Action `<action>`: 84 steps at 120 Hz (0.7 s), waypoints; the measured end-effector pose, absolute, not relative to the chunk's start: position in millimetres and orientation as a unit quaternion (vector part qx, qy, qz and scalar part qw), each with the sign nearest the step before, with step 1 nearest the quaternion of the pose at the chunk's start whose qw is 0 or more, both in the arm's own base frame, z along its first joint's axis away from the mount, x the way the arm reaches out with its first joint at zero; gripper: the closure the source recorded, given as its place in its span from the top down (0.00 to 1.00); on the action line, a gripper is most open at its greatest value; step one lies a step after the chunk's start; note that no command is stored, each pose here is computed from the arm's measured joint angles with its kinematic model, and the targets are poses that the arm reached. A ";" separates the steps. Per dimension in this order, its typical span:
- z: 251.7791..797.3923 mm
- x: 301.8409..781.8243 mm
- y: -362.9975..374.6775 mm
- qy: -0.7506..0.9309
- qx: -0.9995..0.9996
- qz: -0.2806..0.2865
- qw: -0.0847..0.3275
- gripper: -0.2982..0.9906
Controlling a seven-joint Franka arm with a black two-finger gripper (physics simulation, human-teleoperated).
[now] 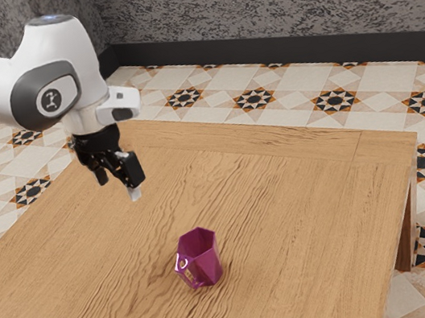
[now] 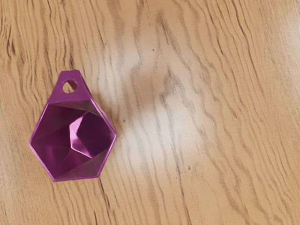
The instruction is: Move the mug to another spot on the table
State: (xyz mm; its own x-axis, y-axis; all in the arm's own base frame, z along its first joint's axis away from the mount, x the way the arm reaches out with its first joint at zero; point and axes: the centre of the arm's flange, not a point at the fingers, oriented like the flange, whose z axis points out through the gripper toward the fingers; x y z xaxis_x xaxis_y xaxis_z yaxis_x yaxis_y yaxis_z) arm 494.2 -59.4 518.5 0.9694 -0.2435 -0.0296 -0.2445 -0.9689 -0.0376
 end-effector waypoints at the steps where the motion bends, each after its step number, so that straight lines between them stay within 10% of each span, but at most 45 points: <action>1: 516.3 493.2 -60.8 0.126 -0.992 0.011 0.021 0.77; 84: 349.7 462.7 -127.0 0.195 -0.978 -0.050 -0.054 0.77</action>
